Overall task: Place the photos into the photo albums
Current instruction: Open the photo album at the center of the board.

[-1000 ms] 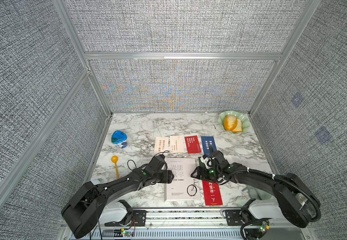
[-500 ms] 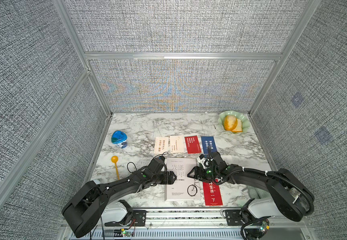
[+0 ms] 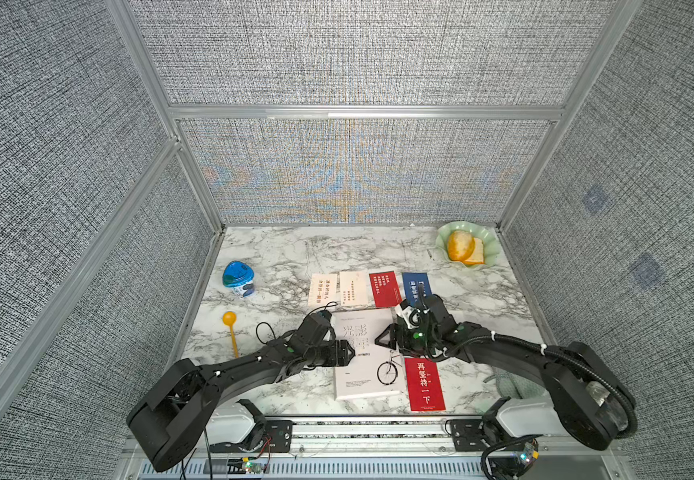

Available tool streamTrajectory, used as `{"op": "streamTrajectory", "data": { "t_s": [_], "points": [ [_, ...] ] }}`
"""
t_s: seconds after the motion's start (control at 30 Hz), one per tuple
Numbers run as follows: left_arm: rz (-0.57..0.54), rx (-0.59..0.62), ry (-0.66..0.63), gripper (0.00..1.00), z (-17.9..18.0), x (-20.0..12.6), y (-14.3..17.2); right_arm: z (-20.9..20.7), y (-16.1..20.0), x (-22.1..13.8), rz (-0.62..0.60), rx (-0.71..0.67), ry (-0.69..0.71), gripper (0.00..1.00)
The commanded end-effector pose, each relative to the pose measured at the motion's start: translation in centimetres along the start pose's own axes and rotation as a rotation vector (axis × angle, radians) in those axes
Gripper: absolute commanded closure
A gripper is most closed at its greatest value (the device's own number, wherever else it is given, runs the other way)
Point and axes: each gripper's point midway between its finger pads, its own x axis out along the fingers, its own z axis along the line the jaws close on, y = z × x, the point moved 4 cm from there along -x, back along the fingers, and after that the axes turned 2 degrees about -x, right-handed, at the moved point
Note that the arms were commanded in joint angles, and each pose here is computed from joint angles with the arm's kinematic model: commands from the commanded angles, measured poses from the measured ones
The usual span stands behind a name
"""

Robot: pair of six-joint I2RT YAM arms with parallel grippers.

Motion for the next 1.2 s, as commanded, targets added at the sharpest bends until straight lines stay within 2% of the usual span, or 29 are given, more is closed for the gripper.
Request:
{"op": "streamTrajectory", "data": {
  "t_s": [0.0,0.27,0.5,0.77,1.17],
  "points": [
    [-0.001,0.006,-0.007,0.18,0.0,-0.3,0.1,1.6,-0.4,-0.7,-0.001,-0.023,-0.051,0.22],
    [-0.035,0.036,-0.082,0.17,0.2,-0.9,-1.1,3.3,-0.6,-2.1,-0.004,-0.047,-0.062,0.23],
    [-0.048,0.052,-0.087,0.18,-0.4,-0.5,-2.1,3.7,-0.1,-2.1,0.016,-0.070,-0.035,0.23],
    [-0.054,0.067,-0.112,0.18,-0.2,-0.6,-2.5,2.8,0.6,-1.8,0.047,-0.124,0.149,0.23],
    [-0.051,0.075,-0.115,0.18,-0.2,-0.7,-2.7,3.4,0.8,-1.9,0.069,-0.214,0.284,0.23]
  ]
}}
